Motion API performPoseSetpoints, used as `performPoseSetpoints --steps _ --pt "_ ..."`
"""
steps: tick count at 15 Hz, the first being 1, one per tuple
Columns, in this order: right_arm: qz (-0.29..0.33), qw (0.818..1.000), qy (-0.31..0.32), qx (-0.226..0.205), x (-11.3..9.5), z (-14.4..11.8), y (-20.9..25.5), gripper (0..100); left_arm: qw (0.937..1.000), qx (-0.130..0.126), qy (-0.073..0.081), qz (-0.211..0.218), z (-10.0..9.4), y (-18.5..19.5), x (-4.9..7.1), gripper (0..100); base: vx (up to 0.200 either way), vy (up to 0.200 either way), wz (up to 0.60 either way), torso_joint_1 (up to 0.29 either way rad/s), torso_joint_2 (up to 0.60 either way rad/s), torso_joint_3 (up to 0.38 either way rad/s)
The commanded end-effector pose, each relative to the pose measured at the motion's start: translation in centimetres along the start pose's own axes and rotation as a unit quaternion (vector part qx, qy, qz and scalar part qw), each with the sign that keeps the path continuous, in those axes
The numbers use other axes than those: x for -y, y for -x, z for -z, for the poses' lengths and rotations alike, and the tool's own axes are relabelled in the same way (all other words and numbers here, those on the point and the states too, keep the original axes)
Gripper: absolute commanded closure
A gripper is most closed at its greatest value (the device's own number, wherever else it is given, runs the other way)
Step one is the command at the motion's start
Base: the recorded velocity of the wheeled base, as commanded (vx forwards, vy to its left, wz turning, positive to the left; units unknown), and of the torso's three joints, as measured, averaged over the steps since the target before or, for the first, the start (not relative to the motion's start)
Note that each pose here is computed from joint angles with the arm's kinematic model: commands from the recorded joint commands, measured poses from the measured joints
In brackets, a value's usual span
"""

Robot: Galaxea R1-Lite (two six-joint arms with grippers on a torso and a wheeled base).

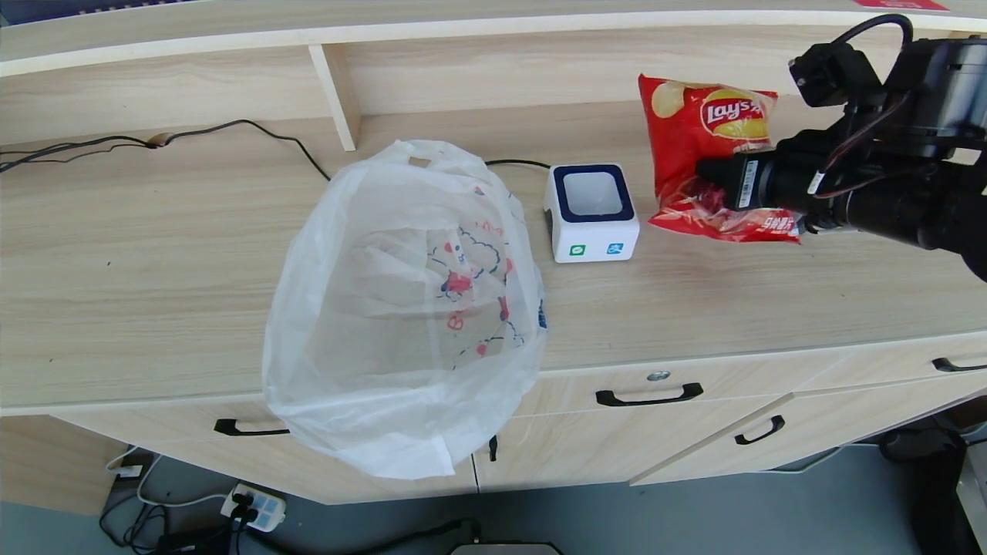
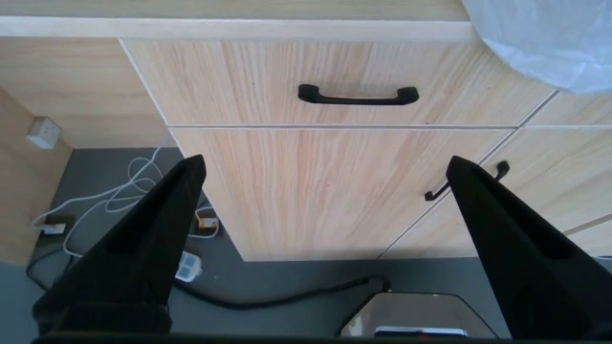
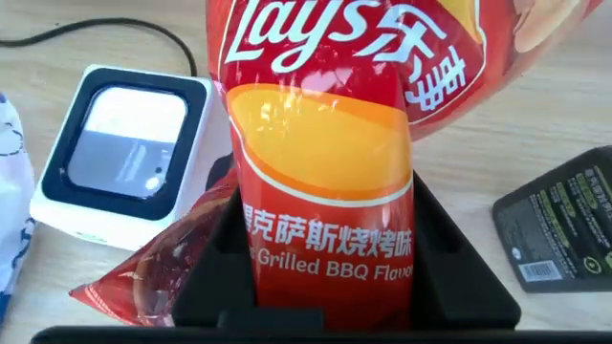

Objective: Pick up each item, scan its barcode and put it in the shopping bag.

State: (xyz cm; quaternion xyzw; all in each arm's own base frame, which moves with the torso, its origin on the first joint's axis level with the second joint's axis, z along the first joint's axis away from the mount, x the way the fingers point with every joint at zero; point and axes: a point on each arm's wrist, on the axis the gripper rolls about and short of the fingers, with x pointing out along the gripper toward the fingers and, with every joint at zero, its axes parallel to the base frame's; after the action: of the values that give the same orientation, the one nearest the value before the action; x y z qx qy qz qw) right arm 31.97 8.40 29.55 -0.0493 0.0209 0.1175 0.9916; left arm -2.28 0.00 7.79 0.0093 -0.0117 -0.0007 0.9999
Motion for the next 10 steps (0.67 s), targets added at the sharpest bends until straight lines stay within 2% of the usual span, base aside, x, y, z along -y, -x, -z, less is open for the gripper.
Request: performPoseSetpoints --steps 1,2,4,5,7,8,10 --pt "0.0 0.999 -0.012 0.034 0.2 -1.9 4.0 100 1.0 0.001 0.0 0.0 0.0 0.0 0.0 0 0.0 0.0 0.0 0.0 0.0 0.0" --pt "-0.012 0.998 -0.036 0.041 0.1 -2.2 5.6 100 1.0 0.0 0.0 0.0 0.0 0.0 0.0 0 0.0 0.0 0.0 0.0 0.0 0.0" --pt "-0.071 0.992 -0.088 0.055 -1.5 -2.4 9.1 100 1.0 0.0 0.0 0.0 0.0 0.0 0.0 0 0.0 0.0 0.0 0.0 0.0 0.0" --pt "-0.125 0.977 -0.159 0.061 -3.2 -1.5 11.5 100 1.0 0.0 0.0 0.0 0.0 0.0 0.0 0 0.0 0.0 0.0 0.0 0.0 0.0" --pt "-0.203 0.944 -0.248 0.083 -5.7 0.8 14.0 100 1.0 0.0 0.0 0.0 0.0 0.0 0.0 0 0.0 0.0 0.0 0.0 0.0 0.0" --pt "-0.248 0.927 -0.272 0.073 -7.4 3.1 15.0 100 1.0 0.0 0.0 0.0 0.0 0.0 0.0 0 0.0 0.0 0.0 0.0 0.0 0.0" --pt "-0.307 0.895 -0.318 0.048 -8.8 6.3 16.8 100 1.0 0.0 0.0 0.0 0.0 0.0 0.0 0 0.0 0.0 0.0 0.0 0.0 0.0"
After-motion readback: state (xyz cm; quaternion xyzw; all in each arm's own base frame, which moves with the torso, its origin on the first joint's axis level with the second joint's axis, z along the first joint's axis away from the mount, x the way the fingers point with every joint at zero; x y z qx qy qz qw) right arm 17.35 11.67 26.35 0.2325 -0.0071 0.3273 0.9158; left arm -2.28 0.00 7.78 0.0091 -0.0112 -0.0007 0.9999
